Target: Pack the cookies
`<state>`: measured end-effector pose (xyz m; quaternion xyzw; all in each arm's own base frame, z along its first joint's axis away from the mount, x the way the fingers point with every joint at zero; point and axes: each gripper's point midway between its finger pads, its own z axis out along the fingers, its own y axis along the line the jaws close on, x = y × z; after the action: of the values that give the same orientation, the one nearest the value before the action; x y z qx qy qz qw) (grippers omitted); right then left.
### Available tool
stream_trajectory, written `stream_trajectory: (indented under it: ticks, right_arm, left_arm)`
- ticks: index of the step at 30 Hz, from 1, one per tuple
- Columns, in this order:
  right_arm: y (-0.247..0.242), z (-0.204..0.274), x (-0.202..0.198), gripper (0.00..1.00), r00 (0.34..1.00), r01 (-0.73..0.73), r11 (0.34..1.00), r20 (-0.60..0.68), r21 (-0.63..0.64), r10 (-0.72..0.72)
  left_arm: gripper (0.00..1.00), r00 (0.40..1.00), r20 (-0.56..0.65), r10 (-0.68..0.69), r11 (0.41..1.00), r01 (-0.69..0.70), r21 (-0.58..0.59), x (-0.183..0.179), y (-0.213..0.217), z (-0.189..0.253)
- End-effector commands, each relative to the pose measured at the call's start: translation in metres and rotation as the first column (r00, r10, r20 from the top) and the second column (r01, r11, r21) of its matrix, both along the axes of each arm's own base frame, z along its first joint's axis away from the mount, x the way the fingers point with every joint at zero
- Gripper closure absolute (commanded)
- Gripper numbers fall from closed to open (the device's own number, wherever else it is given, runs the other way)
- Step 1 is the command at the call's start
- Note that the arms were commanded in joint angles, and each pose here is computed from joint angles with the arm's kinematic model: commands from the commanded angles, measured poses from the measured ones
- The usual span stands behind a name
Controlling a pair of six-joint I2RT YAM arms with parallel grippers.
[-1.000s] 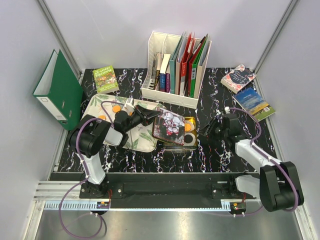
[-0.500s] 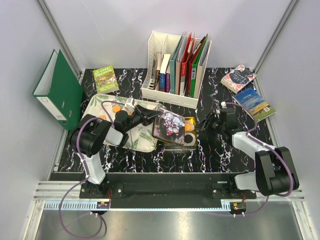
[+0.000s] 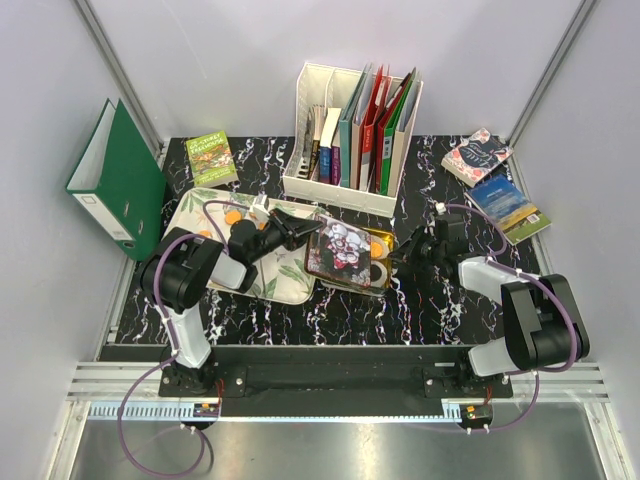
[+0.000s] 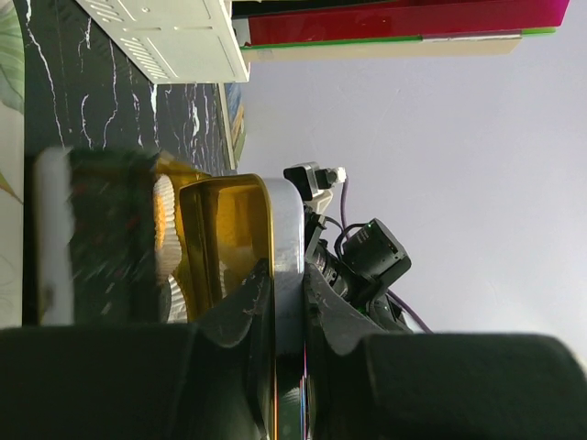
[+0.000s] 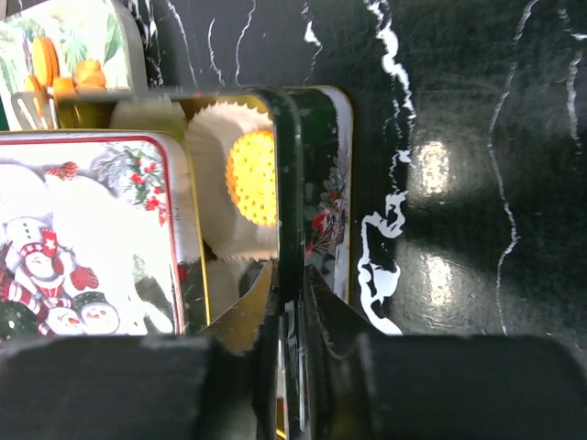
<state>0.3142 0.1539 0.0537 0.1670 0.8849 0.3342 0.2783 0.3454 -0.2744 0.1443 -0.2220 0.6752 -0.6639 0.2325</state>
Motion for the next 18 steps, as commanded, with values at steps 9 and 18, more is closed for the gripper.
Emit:
stream_trajectory:
  ticks: [9,18]
  right_arm:
    - [-0.009,0.006,0.008,0.95,0.998,0.056,0.998,0.041,-0.039,-0.054]
    - [-0.011,-0.005,0.006,1.0,0.999,0.032,0.997,0.011,-0.071,-0.032]
  left_arm:
    - [0.88,0.927,0.376,0.011,0.991,0.041,-0.129,-0.002,0.002,0.077]
    - [0.92,0.923,0.384,-0.029,0.985,0.093,-0.148,0.015,-0.006,0.082]
